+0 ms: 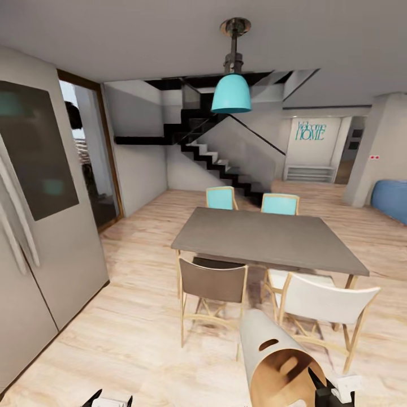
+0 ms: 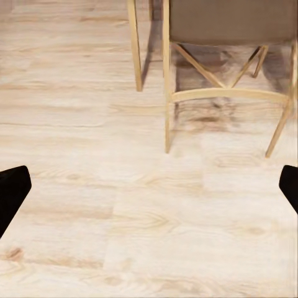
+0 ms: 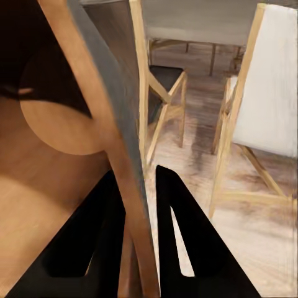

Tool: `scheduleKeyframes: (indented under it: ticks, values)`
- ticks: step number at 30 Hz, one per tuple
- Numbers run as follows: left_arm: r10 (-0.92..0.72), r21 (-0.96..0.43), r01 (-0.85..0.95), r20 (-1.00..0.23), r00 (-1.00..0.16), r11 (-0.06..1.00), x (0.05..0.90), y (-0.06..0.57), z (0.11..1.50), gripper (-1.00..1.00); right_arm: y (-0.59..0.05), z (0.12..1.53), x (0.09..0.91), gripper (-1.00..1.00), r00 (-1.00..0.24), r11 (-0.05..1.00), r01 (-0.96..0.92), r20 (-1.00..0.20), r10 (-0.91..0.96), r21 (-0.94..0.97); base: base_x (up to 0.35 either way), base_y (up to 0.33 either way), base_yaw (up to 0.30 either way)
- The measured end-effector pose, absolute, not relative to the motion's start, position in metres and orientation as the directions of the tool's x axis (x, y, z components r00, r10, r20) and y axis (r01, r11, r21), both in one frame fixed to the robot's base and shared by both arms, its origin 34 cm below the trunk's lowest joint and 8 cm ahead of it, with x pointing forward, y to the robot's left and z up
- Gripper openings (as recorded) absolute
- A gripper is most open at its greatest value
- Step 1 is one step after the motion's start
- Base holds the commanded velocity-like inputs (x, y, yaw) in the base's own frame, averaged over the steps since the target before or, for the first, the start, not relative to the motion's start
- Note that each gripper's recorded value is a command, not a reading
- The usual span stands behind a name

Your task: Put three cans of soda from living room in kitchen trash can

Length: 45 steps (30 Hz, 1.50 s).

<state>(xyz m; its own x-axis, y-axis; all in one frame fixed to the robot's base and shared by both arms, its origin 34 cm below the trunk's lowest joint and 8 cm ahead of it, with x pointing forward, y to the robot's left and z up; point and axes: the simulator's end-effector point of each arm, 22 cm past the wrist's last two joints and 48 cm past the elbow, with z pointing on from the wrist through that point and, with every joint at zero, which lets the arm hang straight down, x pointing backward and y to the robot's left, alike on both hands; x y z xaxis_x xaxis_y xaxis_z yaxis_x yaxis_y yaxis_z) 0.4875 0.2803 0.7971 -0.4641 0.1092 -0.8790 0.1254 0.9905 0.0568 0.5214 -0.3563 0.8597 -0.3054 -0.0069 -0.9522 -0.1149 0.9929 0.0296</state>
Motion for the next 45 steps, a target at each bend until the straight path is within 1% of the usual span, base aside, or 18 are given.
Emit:
scheduleKeyframes:
  ticks: [14, 27, 45]
  values:
    - [0.109, 0.057, 0.124, -0.879, -0.464, 0.991, 0.4876, 0.2805, 0.7972, 1.0, -0.3562, 0.8597, 0.5214, -1.0, -0.305, 0.993, -0.116, -0.952, -0.008, 0.029, 0.0, -0.285, -0.248]
    - [0.107, 0.056, 0.122, -0.88, -0.463, 0.991, 0.4876, 0.2807, 0.7973, 1.0, -0.3545, 0.8596, 0.5214, -1.0, -0.304, 0.993, -0.116, -0.953, -0.005, 0.032, 0.0, -0.288, -0.087]
    - [0.107, 0.057, 0.122, -0.882, -0.459, 0.991, 0.4886, 0.2809, 0.7992, 1.0, -0.3551, 0.8615, 0.5221, -1.0, -0.3, 0.993, -0.114, -0.954, -0.004, 0.032, 0.0, -0.289, -0.244]
